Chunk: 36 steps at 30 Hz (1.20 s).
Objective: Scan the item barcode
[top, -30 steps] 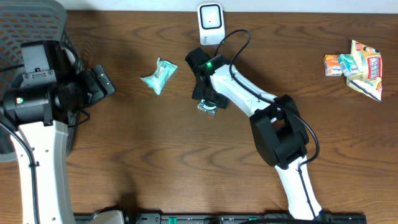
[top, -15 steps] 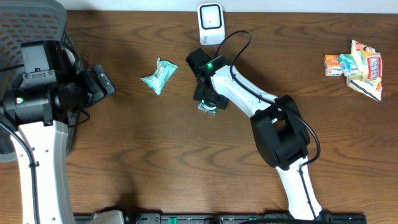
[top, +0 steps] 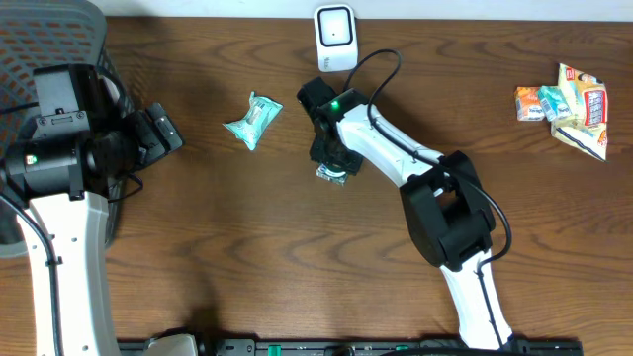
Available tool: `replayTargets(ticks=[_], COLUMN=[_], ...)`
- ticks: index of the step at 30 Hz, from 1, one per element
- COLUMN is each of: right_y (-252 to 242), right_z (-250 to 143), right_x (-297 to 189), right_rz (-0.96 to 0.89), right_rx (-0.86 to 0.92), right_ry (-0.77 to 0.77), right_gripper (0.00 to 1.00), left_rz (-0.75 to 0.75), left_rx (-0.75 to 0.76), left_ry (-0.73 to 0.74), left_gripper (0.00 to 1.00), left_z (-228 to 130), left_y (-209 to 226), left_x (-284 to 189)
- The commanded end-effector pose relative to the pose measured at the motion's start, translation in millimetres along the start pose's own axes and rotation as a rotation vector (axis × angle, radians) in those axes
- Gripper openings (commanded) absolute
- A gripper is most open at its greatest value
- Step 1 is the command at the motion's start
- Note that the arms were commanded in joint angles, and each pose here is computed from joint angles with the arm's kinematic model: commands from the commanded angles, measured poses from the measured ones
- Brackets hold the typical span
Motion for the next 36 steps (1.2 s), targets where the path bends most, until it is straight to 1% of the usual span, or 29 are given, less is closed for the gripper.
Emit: replayTargets(ticks=[1,5,8,10,13,19,25,30,36], right_y=[-8.5,-5.7,-2.3,-0.4,1.9,-6.0,-22.9,-34.8,-41.2], right_z=[-6.2,-4.7,-1.8,-0.5,0.9,20.3,49.0,62.7,69.2], right_x=[1.0,-23.7,-49.7,-66.2,-93.2,-132.8,-166.5,-184.0,-193.4], right_rz=[0.015,0.097,0.206,0.291,0.459,0.768,1.018,1.146,1.209], right_rx=[-0.031,-0.083,-0.117,-0.132,-0.143,-0.055,0.010,0.022,0.034], right_ry=[0.085,0.124,0.173,0.220,0.339,0.595,0.743,0.802,0.839], right_gripper=[0.52,0.53,0.53,0.54,0.54,0.54,0.54,0.54,0.54], left_rz=[-0.008,-0.008,-0.008,-0.008,-0.008,-0.008,-0.008,-0.008,-0.008], left_rx=[-0.003,-0.003,-0.003,-0.003,-0.003,-0.003,-0.003,-0.003,-0.003], left_ry=[-0.015,-0.015,-0.015,-0.015,-0.015,-0.015,-0.015,-0.015,-0.015], left_gripper=[0.97,0.98,0.98,0.98,0.98,0.98,0.98,0.98,0.98], left_z=[4.4,4.3,4.4,4.3,4.4,4.4,4.4,4.3,4.4], left_y=[-1.2,-1.2,-1.2,-1.2,-1.2,-1.2,-1.2,-1.2,-1.2], left_x=[-4.8,-4.8,-4.8,-4.8,-4.8,-4.8,-4.8,-4.8,-4.8])
Point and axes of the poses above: each gripper's point midway between its finger pads, its own x axis out along the fingers, its own y axis along the line the jaws close on, z = x × y, the point moved 4 cm from there along -x, back along the fingers, and after that the axes turned 6 degrees about x, right-handed, at the moved point
